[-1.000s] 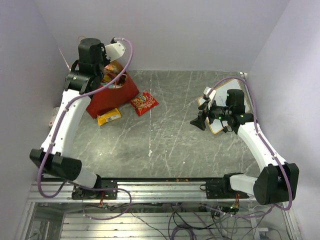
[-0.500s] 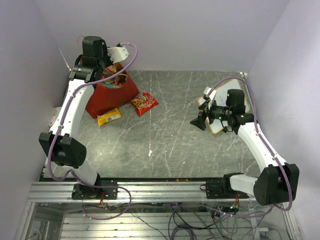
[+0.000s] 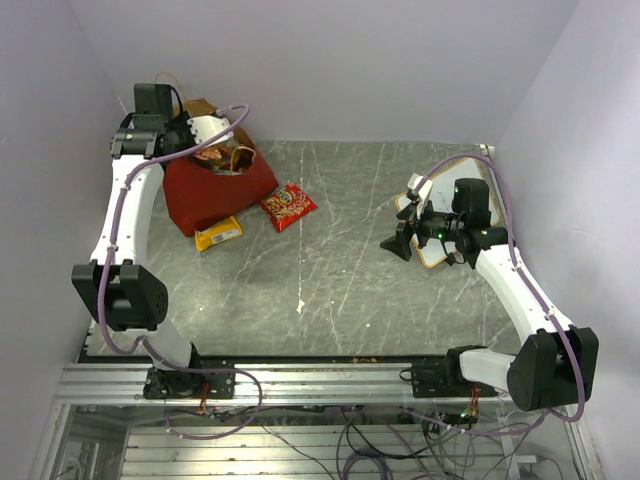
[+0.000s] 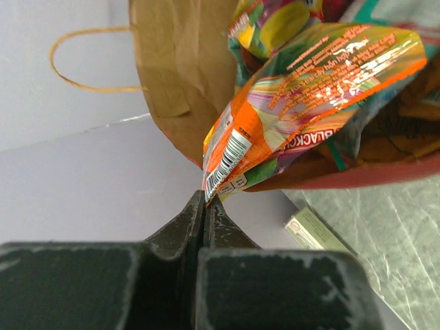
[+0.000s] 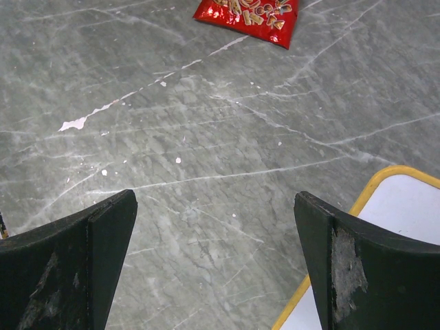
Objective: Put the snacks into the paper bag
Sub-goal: Place the snack in the paper bag.
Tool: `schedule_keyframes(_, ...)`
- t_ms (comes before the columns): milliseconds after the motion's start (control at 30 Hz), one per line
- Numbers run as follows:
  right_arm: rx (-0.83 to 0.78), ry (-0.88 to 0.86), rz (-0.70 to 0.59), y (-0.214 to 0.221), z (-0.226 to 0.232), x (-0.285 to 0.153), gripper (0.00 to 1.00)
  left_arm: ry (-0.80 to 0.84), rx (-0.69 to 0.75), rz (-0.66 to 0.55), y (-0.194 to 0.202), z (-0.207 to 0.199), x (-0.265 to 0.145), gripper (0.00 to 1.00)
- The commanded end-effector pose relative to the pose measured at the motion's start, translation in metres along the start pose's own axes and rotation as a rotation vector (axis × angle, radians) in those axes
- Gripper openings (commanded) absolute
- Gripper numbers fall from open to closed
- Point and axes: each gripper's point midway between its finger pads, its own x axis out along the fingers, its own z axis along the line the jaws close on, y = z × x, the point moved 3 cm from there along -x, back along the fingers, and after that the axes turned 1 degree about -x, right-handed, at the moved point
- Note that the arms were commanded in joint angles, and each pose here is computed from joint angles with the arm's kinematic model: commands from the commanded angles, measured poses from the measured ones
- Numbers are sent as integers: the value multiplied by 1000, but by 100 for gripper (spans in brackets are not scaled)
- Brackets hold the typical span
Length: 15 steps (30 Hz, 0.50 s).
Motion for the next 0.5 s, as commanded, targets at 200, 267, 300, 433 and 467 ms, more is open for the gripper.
schedule_keyframes(200, -15, 7, -11, -1, -1, -2, 98, 66, 47, 16, 20, -6, -31, 7)
schedule_keyframes(267, -13, 5, -10, -1, -1, -1, 98, 86, 53, 25, 21, -7, -32, 7)
schedule_keyframes(300, -11, 3, -10, 0, -1, -1, 98, 88, 52, 25, 20, -4, -33, 7)
schedule_keyframes(433, -7, -1, -7, 0, -1, 0, 98, 114, 31, 32, 18, -1, -25, 7)
schedule_keyframes(467, -8, 0, -7, 1, -1, 0, 98, 123, 23, 35, 18, 0, -21, 7)
